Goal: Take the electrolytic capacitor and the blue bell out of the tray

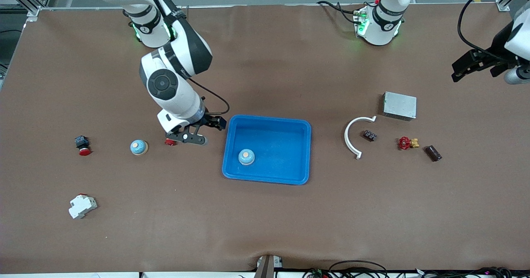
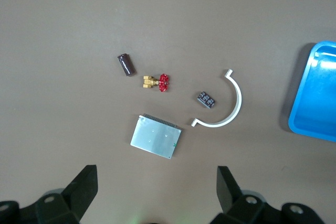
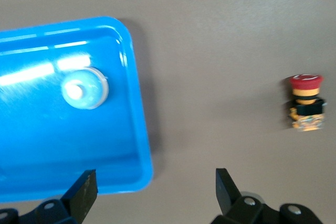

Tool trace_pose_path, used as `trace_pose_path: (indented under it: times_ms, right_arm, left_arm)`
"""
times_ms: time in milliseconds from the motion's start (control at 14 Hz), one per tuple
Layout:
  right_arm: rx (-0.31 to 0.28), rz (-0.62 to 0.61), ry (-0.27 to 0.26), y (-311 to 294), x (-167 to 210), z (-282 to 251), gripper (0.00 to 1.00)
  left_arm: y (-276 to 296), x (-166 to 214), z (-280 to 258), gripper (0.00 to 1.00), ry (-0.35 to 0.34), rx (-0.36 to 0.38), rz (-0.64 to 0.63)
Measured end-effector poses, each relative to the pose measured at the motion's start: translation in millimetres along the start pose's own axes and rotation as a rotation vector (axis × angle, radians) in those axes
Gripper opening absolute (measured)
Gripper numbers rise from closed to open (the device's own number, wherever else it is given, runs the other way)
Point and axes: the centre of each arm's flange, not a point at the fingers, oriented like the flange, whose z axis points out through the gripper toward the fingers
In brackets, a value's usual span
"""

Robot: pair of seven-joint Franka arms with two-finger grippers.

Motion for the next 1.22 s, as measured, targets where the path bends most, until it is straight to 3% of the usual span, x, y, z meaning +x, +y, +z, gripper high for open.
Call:
trace_pose_path:
  times_ms: [215, 645, 1218]
  right_arm:
    - [0.029, 0.050, 0.024, -29, 9, 21, 1.00]
    - [0.069, 0.040, 0.053, -82, 21, 81, 1.00]
    - [0.078, -0.070, 0.080, -90, 45, 109, 1.00]
  left_arm:
    - [3, -4, -3, 1.00, 0.004, -0.007, 0.007]
    - [5, -4, -1, 1.00, -0.001, -0.014, 0.026]
    - [6, -5, 0, 1.00, -0.002, -0.014, 0.029]
